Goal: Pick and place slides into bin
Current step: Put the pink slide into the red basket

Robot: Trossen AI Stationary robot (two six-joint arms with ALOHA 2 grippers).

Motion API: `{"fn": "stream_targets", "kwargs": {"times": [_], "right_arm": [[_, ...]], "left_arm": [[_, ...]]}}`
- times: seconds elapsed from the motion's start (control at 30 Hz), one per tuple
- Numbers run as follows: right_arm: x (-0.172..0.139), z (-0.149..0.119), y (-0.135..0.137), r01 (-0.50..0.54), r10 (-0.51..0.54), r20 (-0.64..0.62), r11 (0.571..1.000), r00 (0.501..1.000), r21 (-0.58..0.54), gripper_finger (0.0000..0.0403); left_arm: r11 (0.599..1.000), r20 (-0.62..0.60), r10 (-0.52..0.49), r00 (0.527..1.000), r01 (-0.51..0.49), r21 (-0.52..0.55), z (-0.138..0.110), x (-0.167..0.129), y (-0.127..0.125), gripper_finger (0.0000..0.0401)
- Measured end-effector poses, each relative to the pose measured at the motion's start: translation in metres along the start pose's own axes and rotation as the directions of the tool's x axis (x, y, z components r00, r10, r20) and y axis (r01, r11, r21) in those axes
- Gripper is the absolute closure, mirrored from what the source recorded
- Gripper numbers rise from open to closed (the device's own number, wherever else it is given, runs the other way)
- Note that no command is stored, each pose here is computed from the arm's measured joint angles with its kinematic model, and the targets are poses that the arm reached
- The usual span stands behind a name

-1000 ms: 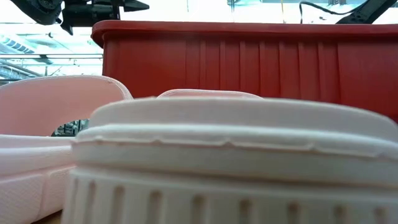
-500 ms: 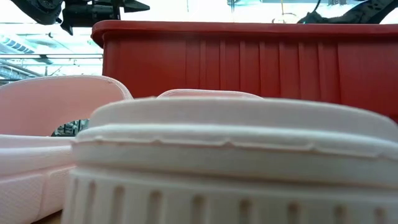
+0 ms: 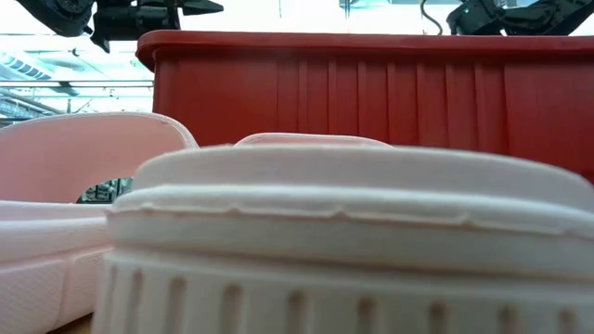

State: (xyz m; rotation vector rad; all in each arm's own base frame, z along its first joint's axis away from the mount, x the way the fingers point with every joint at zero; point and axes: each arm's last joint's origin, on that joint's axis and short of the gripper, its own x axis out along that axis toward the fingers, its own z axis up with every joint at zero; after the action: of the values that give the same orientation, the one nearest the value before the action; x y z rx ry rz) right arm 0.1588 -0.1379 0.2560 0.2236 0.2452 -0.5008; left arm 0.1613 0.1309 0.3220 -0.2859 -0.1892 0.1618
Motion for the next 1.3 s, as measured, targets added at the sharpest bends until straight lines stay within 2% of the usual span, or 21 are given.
{"fn": "stream_targets", "kwargs": {"times": [0.13, 0.23, 0.33, 0.73, 0.93, 1.03, 1.2, 1.3], "right_arm": [[0.002, 0.003, 0.014, -0.187, 0.187, 0.025, 0.982, 0.982, -0.017, 0.0234], [0.001, 0.01, 0.026, -0.332, 0.337, 0.083, 0.94, 0.938, -0.077, 0.0232], [0.001, 0.013, 0.036, -0.412, 0.424, 0.101, 0.904, 0.9, -0.117, 0.0235], [0.001, 0.01, 0.058, -0.497, 0.512, 0.078, 0.854, 0.855, -0.155, 0.0235], [-0.002, 0.015, 0.074, -0.561, 0.582, 0.132, 0.811, 0.803, -0.165, 0.0238], [-0.003, 0.015, 0.082, -0.586, 0.613, 0.127, 0.786, 0.78, -0.197, 0.0236], [-0.004, 0.013, 0.092, -0.619, 0.647, 0.114, 0.758, 0.754, -0.203, 0.0234], [-0.006, 0.011, 0.098, -0.643, 0.669, 0.105, 0.739, 0.736, -0.199, 0.0234]], "left_arm": [[0.996, -0.025, -0.064, 0.998, 0.065, 0.053, -0.003, 0.003, -0.006, 0.0061], [0.987, -0.046, -0.129, 0.991, 0.132, 0.086, -0.006, 0.006, -0.014, 0.0061], [0.98, -0.058, -0.167, 0.984, 0.172, 0.102, -0.008, 0.009, -0.021, 0.0061], [0.941, -0.122, -0.314, 0.942, 0.326, 0.097, -0.021, 0.018, -0.048, 0.0061], [0.919, -0.144, -0.35, 0.926, 0.369, 0.138, -0.031, 0.023, -0.071, 0.0061], [0.922, -0.164, -0.328, 0.93, 0.353, 0.159, -0.037, 0.024, -0.08, 0.0061], [0.948, -0.245, -0.216, 0.945, 0.263, 0.178, -0.053, 0.024, -0.094, 0.0061], [0.94, -0.271, -0.222, 0.936, 0.279, 0.194, -0.059, 0.023, -0.107, 0.0061]]}}
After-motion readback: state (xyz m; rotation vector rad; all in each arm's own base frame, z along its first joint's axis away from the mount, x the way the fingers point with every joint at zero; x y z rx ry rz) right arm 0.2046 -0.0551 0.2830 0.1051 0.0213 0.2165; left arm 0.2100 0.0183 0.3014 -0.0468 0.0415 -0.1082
